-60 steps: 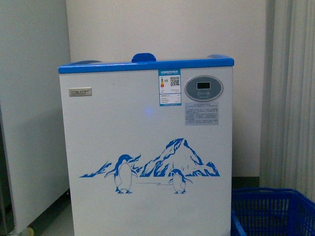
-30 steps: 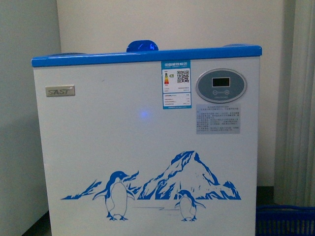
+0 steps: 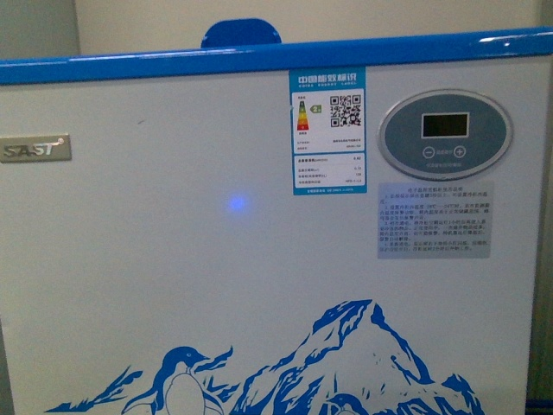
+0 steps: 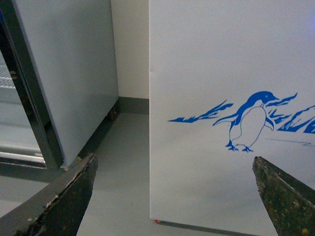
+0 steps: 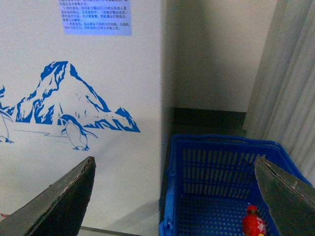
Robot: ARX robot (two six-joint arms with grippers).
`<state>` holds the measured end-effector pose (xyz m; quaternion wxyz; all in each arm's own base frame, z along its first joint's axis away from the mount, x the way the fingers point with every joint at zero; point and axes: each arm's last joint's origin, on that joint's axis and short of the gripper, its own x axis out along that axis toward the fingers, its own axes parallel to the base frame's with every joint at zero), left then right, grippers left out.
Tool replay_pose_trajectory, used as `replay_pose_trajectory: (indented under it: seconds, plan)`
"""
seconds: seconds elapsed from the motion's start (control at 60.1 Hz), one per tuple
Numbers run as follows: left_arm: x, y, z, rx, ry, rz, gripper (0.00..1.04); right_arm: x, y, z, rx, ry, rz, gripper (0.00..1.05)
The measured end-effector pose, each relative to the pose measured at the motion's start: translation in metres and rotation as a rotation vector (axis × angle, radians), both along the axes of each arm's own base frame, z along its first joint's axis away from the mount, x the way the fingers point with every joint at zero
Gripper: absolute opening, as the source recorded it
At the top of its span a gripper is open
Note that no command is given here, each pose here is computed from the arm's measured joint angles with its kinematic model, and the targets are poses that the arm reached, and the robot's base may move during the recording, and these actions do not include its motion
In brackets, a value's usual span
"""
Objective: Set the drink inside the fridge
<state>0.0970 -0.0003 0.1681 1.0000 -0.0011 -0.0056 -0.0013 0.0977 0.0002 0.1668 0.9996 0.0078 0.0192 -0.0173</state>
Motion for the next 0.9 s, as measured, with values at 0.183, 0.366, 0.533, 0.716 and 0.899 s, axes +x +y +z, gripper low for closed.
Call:
replay_pose_trajectory:
  seconds: [0.183, 0.366, 0.533, 0.716, 0.899]
  plan:
    - [0.0, 0.0, 0.0, 0.0, 0.0, 0.0, 0.97, 0.032, -0.02, -0.011, -0.05, 0.465, -0.425, 0.97]
    - [0.0, 0.0, 0.0, 0.0, 0.0, 0.0, 0.97, 0.107, -0.062, -0.031, -0.075, 0.605, -0.581, 0.97]
    - [0.0, 0.0, 0.0, 0.0, 0.0, 0.0, 0.97, 0.15, -0.098, -0.102, -0.175, 0.835, -0.7, 0.97]
    - [0.0, 0.0, 0.0, 0.0, 0.0, 0.0, 0.97, 0.175, -0.114, -0.167, -0.181, 0.96, -0.734, 0.97]
    - [0.0, 0.0, 0.0, 0.0, 0.0, 0.0, 0.97, 0.188, -0.123, -0.206, -0.158, 1.014, -0.757, 0.97]
